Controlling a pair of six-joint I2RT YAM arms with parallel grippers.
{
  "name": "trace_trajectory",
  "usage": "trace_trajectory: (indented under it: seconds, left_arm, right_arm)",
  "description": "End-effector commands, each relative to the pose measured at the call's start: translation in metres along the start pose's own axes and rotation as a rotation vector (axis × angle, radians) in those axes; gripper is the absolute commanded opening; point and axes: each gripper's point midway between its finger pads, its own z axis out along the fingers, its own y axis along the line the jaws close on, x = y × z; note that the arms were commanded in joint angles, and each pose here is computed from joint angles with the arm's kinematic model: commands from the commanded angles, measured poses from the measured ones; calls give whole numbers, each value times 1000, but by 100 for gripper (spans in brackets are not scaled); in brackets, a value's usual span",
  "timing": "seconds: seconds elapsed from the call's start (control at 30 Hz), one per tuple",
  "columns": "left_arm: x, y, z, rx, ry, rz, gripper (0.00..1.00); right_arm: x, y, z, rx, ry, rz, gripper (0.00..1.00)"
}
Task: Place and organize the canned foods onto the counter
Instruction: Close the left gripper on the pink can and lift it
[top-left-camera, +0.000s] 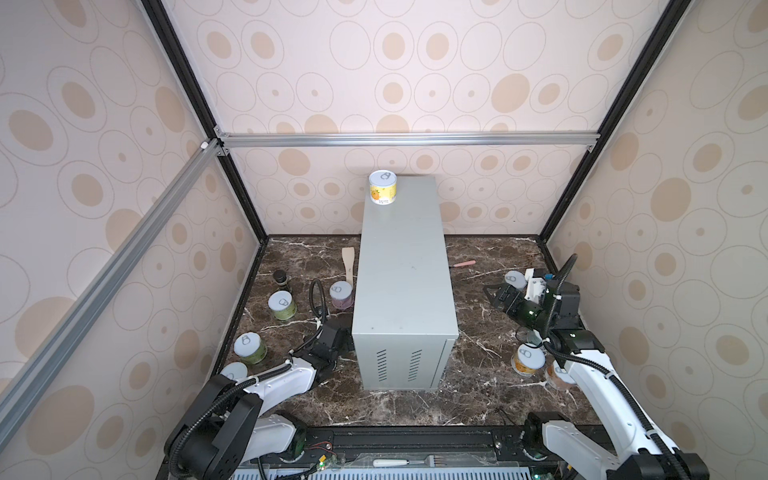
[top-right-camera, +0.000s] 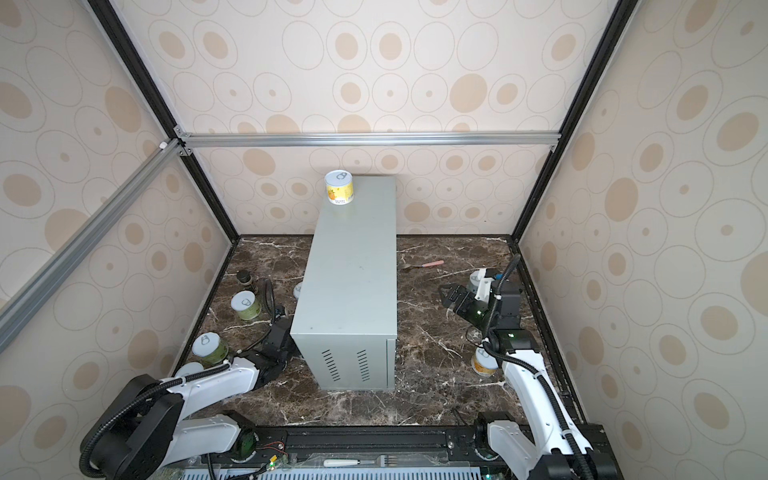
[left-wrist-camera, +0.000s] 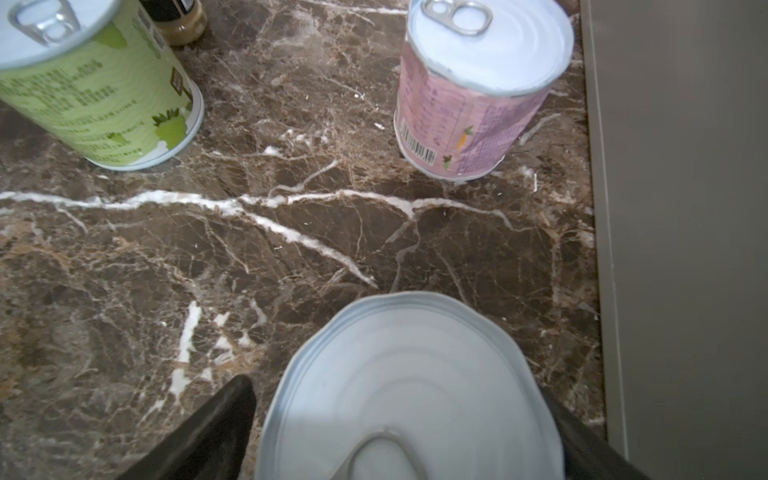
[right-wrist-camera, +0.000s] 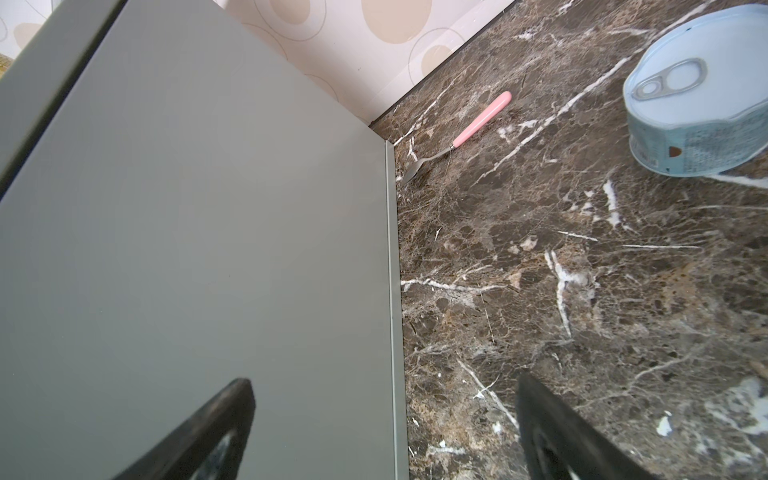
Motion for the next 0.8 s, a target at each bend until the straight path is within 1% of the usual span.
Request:
trace_trajectory:
  seconds: [0.0, 0.1, 0.3, 0.43, 0.53, 0.77]
  left_arm:
    - [2, 3, 3, -23, -12, -32, 94]
    - [3, 5, 5, -33, -14, -30, 93]
    - [2, 3, 6, -35, -16, -22, 86]
    - [-3, 3, 3, -25, -30, -28, 78]
    - [-10, 0, -3, -2, -53, -33, 66]
    - [-32, -5, -21, 33, -97, -46, 62]
  right_arm:
    - [1, 0, 1, -14, -2, -15, 100]
    - [2, -2, 2, -12, 1, -16, 100]
    - [4, -3, 4, -14, 7, -14, 100]
    - [4, -2, 3, -16, 10, -17, 100]
    - [6, -2, 2, -14, 21, -25, 100]
    - [12, 2, 0, -32, 50, -18, 100]
